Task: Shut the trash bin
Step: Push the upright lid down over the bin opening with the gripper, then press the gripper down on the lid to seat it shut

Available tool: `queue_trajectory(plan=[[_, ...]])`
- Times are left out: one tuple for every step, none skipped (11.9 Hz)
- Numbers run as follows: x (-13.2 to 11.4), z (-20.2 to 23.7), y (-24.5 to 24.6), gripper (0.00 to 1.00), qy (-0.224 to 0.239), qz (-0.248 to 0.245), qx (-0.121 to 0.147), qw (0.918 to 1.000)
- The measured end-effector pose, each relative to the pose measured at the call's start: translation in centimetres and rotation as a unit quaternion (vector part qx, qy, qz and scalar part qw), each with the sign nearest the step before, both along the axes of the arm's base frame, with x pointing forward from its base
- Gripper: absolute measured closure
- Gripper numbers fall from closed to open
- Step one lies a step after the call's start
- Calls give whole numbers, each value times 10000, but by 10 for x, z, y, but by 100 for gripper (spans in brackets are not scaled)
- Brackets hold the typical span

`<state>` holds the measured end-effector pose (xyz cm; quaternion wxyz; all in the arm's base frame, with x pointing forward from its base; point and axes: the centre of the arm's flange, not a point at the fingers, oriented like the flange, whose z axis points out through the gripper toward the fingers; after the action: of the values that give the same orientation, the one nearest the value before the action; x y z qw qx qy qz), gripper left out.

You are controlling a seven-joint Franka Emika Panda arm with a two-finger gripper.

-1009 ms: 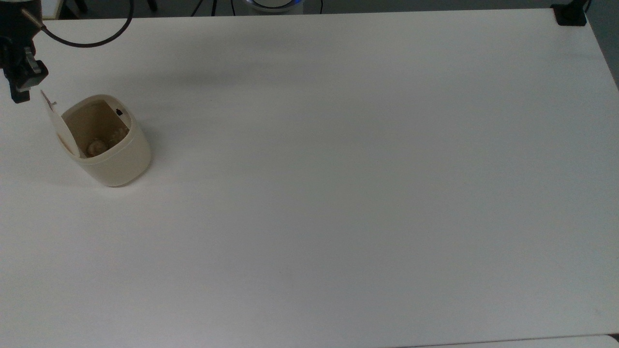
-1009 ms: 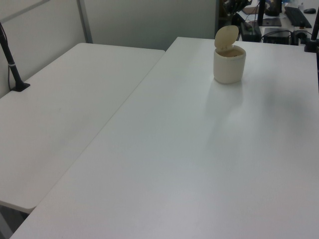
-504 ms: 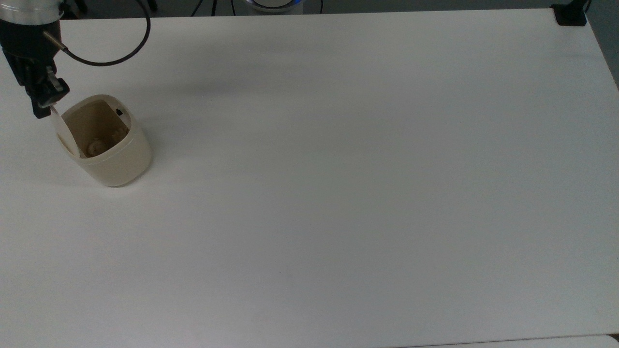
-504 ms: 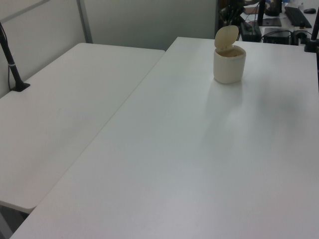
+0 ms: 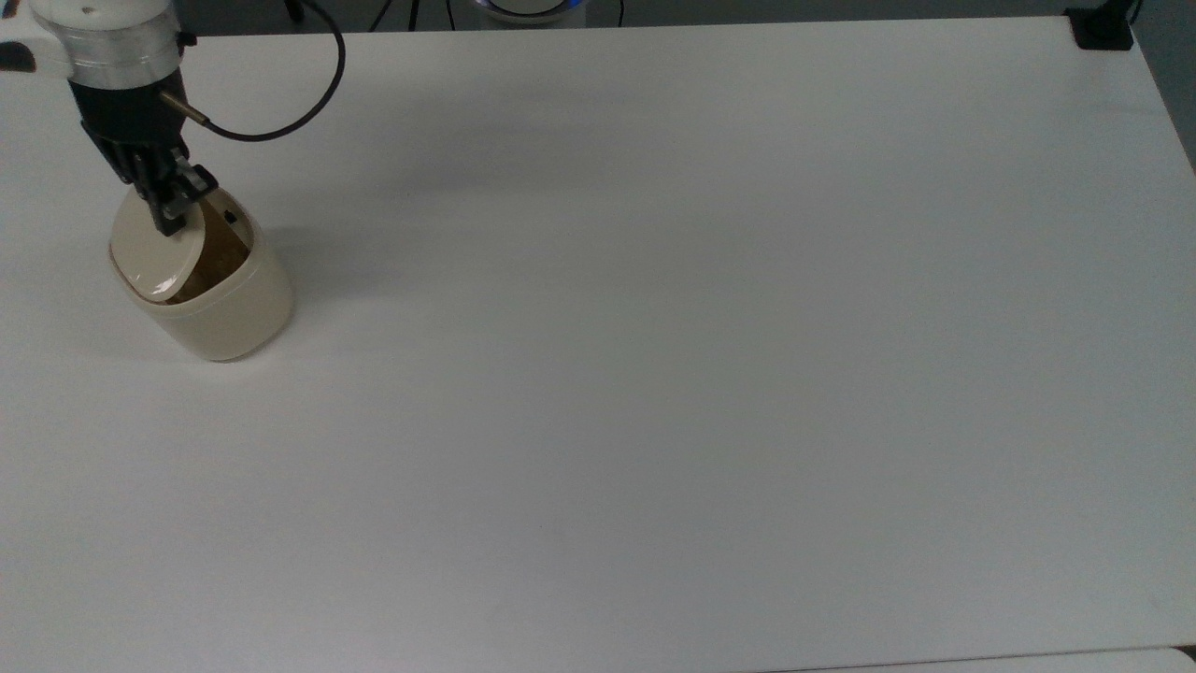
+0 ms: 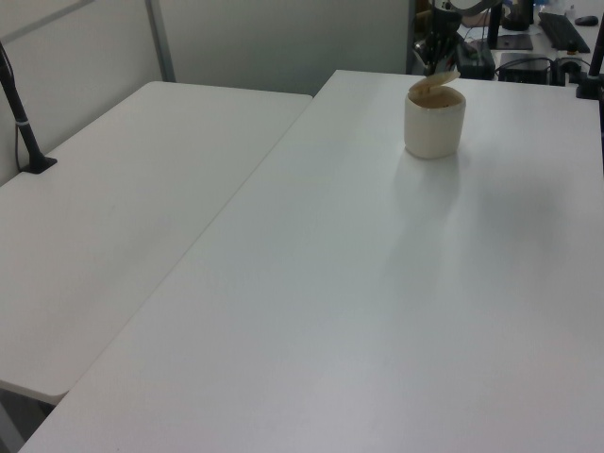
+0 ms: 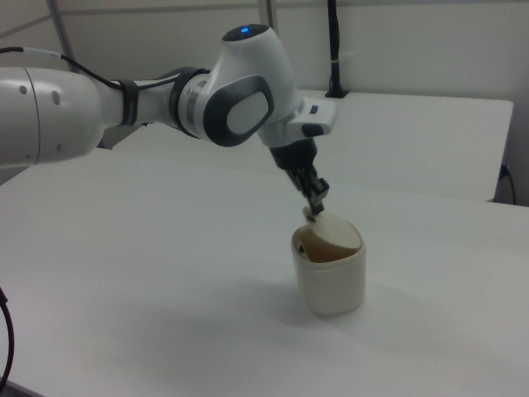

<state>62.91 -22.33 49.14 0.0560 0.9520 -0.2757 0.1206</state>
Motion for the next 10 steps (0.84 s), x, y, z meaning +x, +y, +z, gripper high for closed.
queue_trajectory(plan=[[0,-7,8,99,150,120,56,9998],[0,-14,16,99,243,197,92,9995],[1,-26,26,99,352,285,134,9989],[2,-33,30,99,408,315,153,9986],[3,-41,31,99,474,335,165,9982],[3,-44,31,99,506,344,167,9980],[3,-46,31,99,516,351,165,9979],[3,-46,31,99,516,354,164,9979],[3,-46,30,99,517,354,164,9979],[3,-46,30,99,517,350,165,9979]])
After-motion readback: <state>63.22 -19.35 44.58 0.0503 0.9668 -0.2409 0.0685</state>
